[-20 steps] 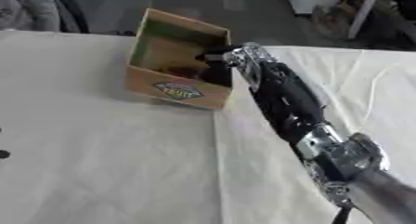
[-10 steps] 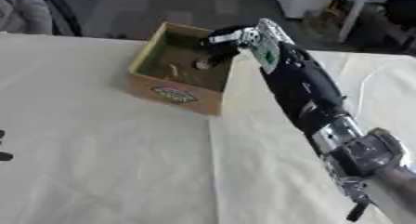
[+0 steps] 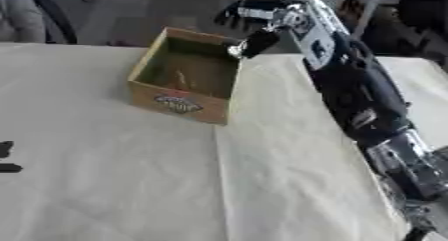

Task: Pick up objects on the table and place them in the box.

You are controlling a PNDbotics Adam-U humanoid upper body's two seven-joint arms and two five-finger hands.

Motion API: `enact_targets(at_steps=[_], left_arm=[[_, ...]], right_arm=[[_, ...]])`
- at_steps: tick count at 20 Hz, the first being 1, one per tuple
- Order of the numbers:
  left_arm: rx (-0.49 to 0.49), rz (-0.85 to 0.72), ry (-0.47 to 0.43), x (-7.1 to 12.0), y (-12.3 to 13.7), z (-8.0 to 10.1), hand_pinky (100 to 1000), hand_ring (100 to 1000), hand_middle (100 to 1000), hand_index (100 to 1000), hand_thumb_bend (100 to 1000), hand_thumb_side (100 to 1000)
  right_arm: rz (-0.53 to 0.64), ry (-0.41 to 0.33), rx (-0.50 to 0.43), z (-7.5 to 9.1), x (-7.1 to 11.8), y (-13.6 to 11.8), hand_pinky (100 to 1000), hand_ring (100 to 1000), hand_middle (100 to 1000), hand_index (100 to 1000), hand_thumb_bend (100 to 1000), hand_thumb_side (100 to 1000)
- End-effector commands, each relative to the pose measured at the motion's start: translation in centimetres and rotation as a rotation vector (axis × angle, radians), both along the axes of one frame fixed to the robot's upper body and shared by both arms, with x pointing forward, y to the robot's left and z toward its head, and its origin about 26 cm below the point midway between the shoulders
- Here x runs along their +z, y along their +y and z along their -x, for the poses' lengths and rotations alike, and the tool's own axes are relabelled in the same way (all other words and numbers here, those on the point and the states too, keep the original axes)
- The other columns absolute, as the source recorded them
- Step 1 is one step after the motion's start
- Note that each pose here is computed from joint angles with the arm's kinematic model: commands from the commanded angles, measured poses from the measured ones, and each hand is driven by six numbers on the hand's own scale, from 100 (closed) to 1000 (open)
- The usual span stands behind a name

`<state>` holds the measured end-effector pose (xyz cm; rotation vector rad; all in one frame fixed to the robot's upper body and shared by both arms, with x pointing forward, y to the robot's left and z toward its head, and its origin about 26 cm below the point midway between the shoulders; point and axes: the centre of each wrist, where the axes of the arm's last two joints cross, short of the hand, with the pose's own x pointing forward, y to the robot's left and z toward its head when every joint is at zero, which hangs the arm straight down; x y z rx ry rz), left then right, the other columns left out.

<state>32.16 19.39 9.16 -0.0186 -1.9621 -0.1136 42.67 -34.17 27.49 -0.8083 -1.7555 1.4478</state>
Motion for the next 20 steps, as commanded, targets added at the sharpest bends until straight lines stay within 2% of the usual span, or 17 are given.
enact_targets(at_steps=[1, 3, 4, 5, 6, 8, 10, 13, 20], left_arm=[[0.061, -0.012, -0.027, 0.5, 1.4, -0.1, 539, 752, 484, 570, 353, 498], [0.093, -0.007, -0.029, 0.5, 1.9, -0.1, 539, 752, 484, 570, 352, 498], [0.106, -0.003, -0.031, 0.5, 2.0, -0.1, 539, 752, 484, 571, 352, 499], [0.117, 0.003, -0.033, 0.5, 2.2, -0.1, 539, 752, 484, 570, 353, 500], [0.125, 0.007, -0.032, 0.4, 2.3, -0.1, 539, 752, 484, 570, 353, 501], [0.138, 0.017, -0.027, 0.2, 2.4, 0.0, 539, 752, 484, 570, 352, 504], [0.147, 0.021, -0.024, 0.0, 2.6, 0.0, 540, 752, 484, 571, 351, 504], [0.16, 0.025, -0.026, 0.0, 2.8, 0.0, 541, 752, 485, 571, 350, 505], [0.162, 0.033, -0.023, -0.2, 2.7, 0.0, 539, 752, 484, 572, 347, 512]], right_arm=[[-0.189, -0.185, 0.026, 3.5, 2.4, -0.8, 581, 723, 738, 831, 100, 100], [-0.357, -0.203, 0.027, 5.5, 1.0, -0.9, 549, 694, 708, 810, 100, 122], [-0.444, -0.205, 0.024, 6.4, 0.2, -0.9, 519, 655, 671, 775, 100, 212], [-0.534, -0.205, 0.014, 7.3, -0.6, -1.0, 507, 638, 653, 760, 100, 257], [-0.614, -0.202, -0.001, 8.0, -1.4, -1.1, 488, 616, 626, 742, 100, 358], [-0.788, -0.193, -0.05, 9.3, -3.3, -1.3, 475, 602, 611, 732, 100, 474], [-0.929, -0.171, -0.079, 10.3, -5.0, -1.0, 473, 607, 615, 734, 100, 513], [-1.049, -0.128, -0.094, 11.4, -7.1, -0.3, 473, 611, 618, 734, 100, 532], [-1.211, -0.082, -0.175, 12.9, -10.9, 1.4, 470, 607, 615, 745, 100, 612]])
